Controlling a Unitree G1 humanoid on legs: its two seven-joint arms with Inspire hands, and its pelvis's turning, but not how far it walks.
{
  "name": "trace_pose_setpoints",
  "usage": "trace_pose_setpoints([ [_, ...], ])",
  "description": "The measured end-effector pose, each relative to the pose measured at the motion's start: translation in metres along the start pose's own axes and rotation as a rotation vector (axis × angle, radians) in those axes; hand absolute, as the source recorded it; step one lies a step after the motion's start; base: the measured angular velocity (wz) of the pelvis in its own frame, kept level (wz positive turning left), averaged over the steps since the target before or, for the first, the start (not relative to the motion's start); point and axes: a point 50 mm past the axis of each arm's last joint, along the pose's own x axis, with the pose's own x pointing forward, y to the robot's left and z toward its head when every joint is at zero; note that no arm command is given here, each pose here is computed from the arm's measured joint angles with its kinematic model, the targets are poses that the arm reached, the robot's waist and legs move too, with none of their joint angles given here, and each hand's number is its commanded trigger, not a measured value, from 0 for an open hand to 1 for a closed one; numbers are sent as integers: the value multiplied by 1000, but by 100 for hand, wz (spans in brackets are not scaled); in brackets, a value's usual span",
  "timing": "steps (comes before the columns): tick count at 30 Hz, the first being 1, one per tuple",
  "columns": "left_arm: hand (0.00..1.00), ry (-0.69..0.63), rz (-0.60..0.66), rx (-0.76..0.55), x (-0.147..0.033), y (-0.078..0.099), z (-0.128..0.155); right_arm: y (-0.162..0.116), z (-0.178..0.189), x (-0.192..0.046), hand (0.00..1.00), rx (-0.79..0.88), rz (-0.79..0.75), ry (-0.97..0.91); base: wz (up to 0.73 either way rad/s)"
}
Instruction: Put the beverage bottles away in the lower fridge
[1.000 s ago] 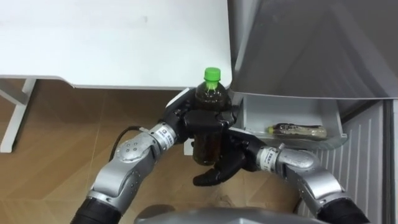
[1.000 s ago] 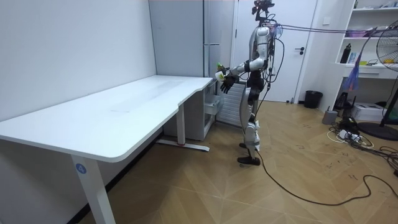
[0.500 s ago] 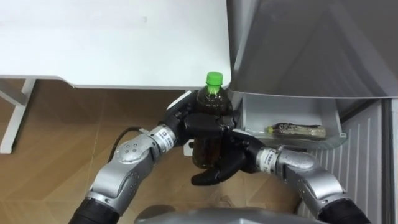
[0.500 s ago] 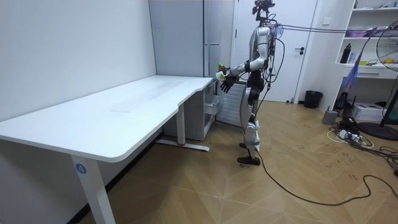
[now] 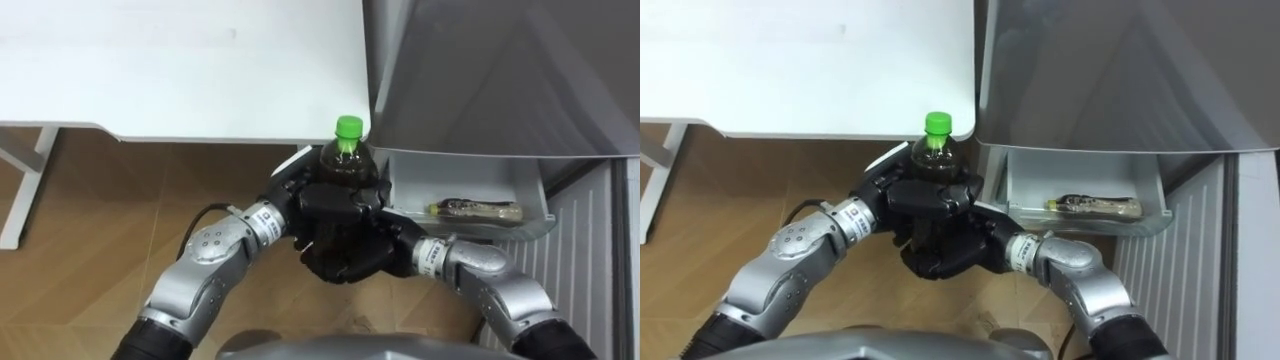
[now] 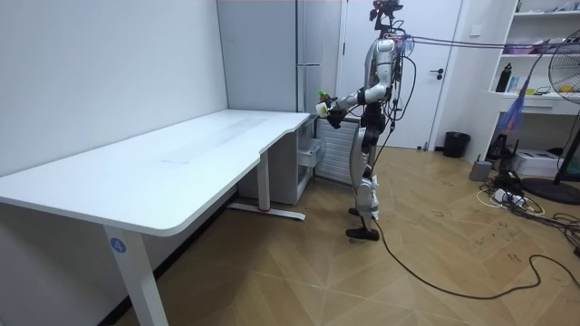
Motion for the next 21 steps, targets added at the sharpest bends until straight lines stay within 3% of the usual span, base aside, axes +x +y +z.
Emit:
trace_pose_setpoints([
  [14, 100, -8, -17, -21, 0, -2, 0, 1, 0, 0, 100, -1, 3, 1, 0],
  [15, 87, -8, -17, -21, 0, -2, 0, 1, 0, 0, 100, -1, 3, 1, 0],
  [17, 14, -9, -17, -21, 1, -2, 0, 1, 0, 0, 100, -1, 3, 1, 0],
  [18, 0, -9, -17, -21, 1, -2, 0, 1, 0, 0, 100, -1, 3, 1, 0],
  [21, 0, -8, -18, -21, 0, -2, 0, 0, 0, 0, 100, -1, 2, 2, 0],
])
